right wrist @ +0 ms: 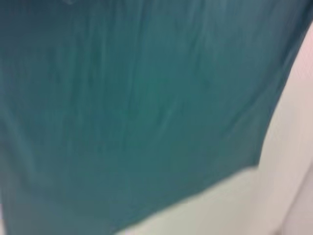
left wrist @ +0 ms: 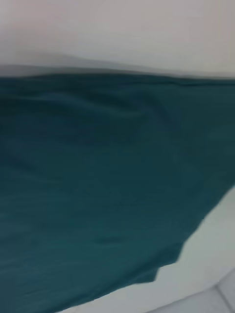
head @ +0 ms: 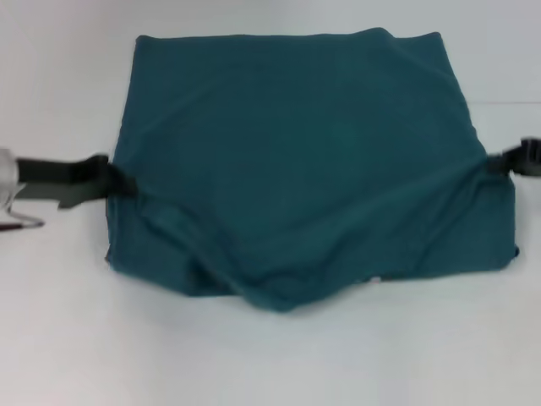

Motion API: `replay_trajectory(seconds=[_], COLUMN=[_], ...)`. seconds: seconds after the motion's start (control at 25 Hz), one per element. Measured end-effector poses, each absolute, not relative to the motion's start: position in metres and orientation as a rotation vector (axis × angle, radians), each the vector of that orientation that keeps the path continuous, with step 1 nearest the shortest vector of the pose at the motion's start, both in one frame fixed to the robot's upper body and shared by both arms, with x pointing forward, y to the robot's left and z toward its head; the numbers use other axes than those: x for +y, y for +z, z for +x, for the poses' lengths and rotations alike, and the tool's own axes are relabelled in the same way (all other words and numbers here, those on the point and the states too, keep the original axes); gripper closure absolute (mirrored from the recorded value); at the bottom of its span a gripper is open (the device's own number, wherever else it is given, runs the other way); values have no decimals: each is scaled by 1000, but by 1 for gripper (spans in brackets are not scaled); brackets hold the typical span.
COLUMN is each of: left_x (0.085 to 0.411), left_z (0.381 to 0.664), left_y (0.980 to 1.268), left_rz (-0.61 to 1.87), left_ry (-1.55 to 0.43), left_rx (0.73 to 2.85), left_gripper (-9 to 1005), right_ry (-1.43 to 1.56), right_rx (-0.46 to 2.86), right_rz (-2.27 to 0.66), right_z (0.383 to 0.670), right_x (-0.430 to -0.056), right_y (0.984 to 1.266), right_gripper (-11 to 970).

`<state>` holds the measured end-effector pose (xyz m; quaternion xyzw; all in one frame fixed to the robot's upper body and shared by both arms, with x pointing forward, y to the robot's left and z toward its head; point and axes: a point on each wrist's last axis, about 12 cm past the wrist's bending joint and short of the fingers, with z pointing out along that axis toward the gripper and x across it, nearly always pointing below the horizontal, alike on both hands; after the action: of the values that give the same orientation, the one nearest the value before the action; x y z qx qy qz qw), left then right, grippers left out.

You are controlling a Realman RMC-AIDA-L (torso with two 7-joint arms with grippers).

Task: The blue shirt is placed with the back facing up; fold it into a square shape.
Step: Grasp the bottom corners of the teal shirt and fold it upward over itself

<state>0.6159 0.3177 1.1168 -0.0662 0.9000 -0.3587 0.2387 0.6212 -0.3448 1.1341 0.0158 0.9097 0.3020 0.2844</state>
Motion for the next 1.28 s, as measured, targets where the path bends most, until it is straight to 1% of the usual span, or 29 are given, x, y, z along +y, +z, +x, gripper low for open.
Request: replay_trajectory(seconds=[0.2,0.48,0.64,0.8,0.96,1.12,1.28], left_x=[298,280,271,265,262,258,255], left_z=[649,671,676,680,685,690,694], left_y=[1122,1120,1116,1114,1119,1125,1130], left_rz=[-204,-188,-159,-145,-138,-130,-126], left_ry=[-817,-594,-483,-440,-425,-417,-407], left_rx=[2386,2298,2256,2243,2224,2205,2186], left_gripper=[970,966,964,962,960,958,956], right_ry=[701,545,480,437,423,404,387], right_rx=[2356,2325,2304,2271,2241,2220,2219], right_rz=[95,58,24,-3,-29,-35,-23], right_z=[641,667,678,690,702,708,710], right_x=[-331,-299,-283,-272,-266,-268,-272], right_y=[1132,1125,1126,1134,1149,1158,1158], right_gripper=[903,903,903,903,904,904,904])
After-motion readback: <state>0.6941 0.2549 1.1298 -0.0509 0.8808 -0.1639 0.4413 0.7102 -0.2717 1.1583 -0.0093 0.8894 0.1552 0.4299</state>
